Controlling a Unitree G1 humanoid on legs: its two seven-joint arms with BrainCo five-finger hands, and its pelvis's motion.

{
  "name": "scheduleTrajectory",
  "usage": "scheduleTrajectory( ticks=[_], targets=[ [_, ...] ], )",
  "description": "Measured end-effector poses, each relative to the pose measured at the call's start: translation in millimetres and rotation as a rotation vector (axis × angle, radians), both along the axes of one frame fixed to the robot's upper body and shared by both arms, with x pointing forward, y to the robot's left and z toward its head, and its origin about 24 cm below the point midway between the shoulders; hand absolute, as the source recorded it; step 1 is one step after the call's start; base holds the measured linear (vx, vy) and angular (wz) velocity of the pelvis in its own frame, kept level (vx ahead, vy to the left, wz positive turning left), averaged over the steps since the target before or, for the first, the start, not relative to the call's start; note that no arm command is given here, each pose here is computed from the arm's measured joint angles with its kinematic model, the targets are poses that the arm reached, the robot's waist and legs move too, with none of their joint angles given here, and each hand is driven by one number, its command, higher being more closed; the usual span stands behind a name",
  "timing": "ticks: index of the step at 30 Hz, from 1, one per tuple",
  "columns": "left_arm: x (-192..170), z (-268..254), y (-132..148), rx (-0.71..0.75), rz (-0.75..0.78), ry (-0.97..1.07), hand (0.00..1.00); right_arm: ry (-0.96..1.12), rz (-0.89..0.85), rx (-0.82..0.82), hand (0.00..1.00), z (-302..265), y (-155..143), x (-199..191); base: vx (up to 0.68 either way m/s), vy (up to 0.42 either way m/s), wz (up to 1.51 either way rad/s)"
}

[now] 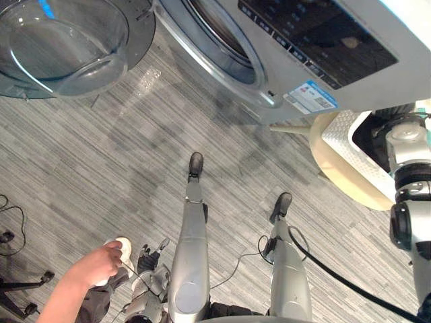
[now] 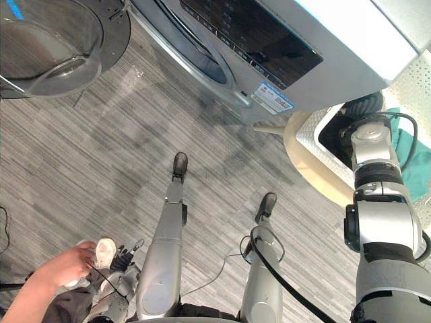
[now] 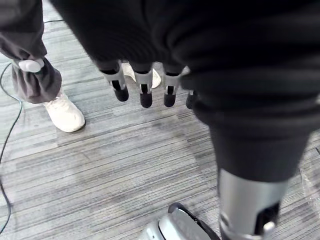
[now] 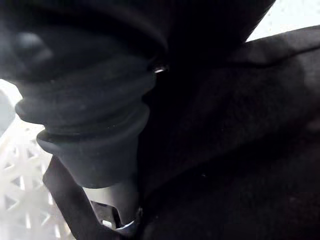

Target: Pick up the laundry basket with both hands and put the clothes into the washing machine.

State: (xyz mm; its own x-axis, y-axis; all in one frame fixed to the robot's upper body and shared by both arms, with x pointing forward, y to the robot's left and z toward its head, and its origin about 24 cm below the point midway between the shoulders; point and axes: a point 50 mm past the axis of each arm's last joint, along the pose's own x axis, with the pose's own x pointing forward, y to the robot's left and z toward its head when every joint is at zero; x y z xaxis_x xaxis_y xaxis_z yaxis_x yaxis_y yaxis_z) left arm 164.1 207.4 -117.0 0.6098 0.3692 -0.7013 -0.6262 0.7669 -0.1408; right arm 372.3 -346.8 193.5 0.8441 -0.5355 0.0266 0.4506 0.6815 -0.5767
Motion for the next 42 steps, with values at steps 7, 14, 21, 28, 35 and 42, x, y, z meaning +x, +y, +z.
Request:
scheduleTrajectory(
  ticks=[7,14,21,28,35,42],
  targets=[
    [1.8,0.3,-3.2,-0.003,-0.025,-0.005,0.00,0.040,0.019,0.051,1.00,-12.9,3.4,0.9,0.00,0.000,0.00],
    [3.5,0.8,-7.4,-0.014,-0.025,-0.013,0.00,0.104,0.043,0.097,1.00,-37.5,15.0,2.4,0.00,0.000,0.00],
    [4.4,1.2,-6.9,-0.012,-0.018,-0.011,0.00,0.028,0.026,0.224,1.00,-40.3,18.4,2.4,0.00,0.009,-0.02],
    [1.9,1.1,2.4,-0.004,0.028,0.003,0.00,-0.219,0.083,0.250,1.00,2.7,35.6,8.4,0.00,-0.002,-0.06],
    [-1.7,3.0,19.9,0.006,0.100,0.011,0.00,-0.459,0.180,0.159,1.00,46.4,60.3,-4.5,0.02,-0.030,-0.06],
    [-9.0,6.8,39.2,0.033,0.170,0.011,0.00,-0.623,0.231,0.124,1.00,50.1,78.2,-35.0,-0.01,-0.020,-0.01]
  ],
)
